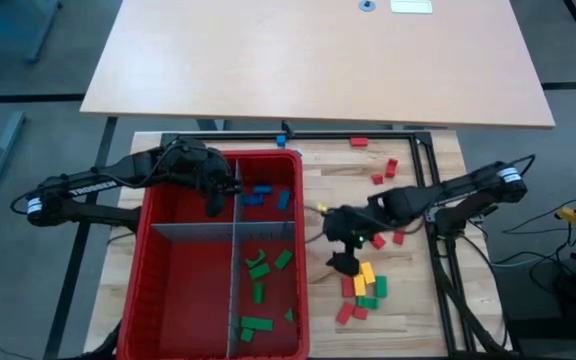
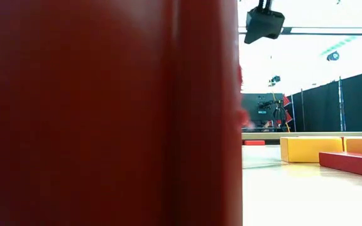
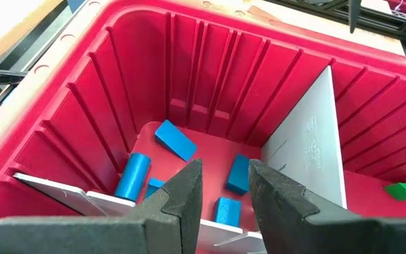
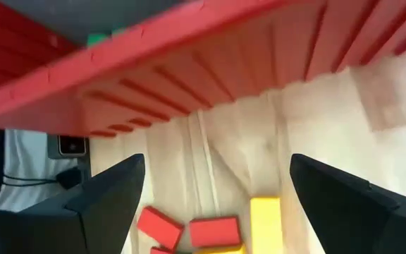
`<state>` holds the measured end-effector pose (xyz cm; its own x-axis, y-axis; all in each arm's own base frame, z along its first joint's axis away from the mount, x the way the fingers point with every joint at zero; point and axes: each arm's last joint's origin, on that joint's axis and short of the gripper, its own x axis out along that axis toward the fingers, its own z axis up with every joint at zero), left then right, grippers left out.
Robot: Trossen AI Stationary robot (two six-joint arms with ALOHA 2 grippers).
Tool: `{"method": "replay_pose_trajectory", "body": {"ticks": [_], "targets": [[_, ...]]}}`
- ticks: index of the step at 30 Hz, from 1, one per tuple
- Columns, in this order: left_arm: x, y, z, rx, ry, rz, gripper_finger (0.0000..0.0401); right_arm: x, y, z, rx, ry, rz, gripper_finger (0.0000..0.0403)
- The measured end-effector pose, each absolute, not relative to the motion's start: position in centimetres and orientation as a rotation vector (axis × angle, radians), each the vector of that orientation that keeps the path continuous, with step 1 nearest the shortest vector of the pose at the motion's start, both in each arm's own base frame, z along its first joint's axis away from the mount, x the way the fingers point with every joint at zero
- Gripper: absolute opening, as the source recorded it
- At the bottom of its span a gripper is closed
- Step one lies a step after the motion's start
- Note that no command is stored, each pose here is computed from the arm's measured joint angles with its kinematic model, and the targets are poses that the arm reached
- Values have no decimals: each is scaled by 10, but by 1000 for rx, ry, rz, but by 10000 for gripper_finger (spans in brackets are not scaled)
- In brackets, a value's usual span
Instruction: Sort blocks
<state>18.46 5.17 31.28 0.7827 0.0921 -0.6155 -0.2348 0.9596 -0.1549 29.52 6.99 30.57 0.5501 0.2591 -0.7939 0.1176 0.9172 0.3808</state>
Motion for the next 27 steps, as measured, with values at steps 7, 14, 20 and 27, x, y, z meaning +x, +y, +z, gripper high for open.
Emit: {"method": "replay_pose_trajectory", "body": {"ticks": [7,14,20,27], "targets": [[185,52,313,-229,648,179,103,276,89,298,322,1064,-106,339],[185,52,313,-229,647,179,103,243,94,280,241,1180,-429,314],[185,52,313,-229,646,179,103,230,102,248,330,1271,-475,288],[185,52,313,-228,646,179,103,212,110,213,471,1386,-531,275]]}}
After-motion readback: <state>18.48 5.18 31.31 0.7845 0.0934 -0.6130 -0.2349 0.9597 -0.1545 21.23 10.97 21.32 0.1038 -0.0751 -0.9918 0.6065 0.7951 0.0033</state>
